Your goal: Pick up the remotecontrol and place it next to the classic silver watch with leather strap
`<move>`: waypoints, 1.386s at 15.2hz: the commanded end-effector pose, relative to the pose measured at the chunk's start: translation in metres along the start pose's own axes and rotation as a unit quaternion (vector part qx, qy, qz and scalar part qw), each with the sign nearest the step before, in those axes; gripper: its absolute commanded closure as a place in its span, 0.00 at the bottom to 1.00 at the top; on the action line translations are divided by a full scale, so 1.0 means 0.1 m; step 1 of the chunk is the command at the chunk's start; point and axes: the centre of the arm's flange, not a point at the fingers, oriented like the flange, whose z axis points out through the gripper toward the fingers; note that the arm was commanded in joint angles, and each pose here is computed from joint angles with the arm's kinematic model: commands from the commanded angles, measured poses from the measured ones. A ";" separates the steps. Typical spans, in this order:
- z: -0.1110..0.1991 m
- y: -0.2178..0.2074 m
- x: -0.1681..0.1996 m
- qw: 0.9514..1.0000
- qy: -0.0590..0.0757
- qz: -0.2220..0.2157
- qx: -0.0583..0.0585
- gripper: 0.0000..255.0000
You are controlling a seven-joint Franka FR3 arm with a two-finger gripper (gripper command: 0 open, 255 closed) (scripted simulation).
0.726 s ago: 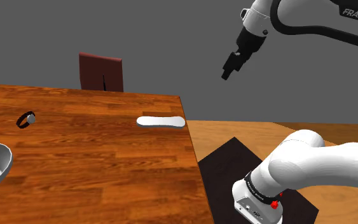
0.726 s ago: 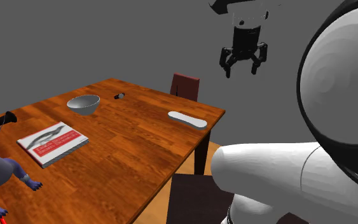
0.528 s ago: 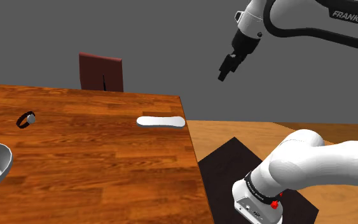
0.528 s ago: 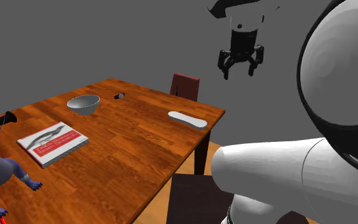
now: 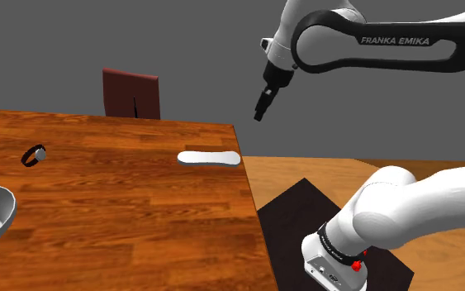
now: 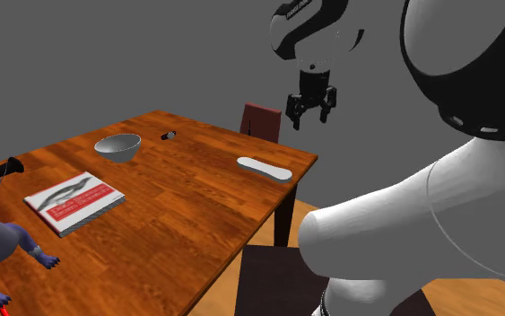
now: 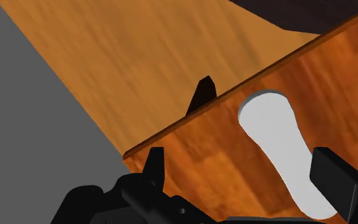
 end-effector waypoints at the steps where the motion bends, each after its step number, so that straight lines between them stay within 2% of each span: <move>1: 0.19 -0.10 0.15 0.999 -0.002 -0.036 0.005 0.00; 4: 0.47 -0.25 0.39 0.996 -0.007 -0.087 0.014 0.00; 8: 0.85 -0.50 0.67 0.987 -0.012 -0.155 0.024 0.00; 11: 1.13 -0.71 0.85 0.978 -0.017 -0.206 0.032 0.00; 15: 1.48 -1.02 1.05 0.962 -0.022 -0.270 0.043 0.00; 21: 1.80 -1.04 1.02 0.962 -0.022 -0.270 0.043 0.00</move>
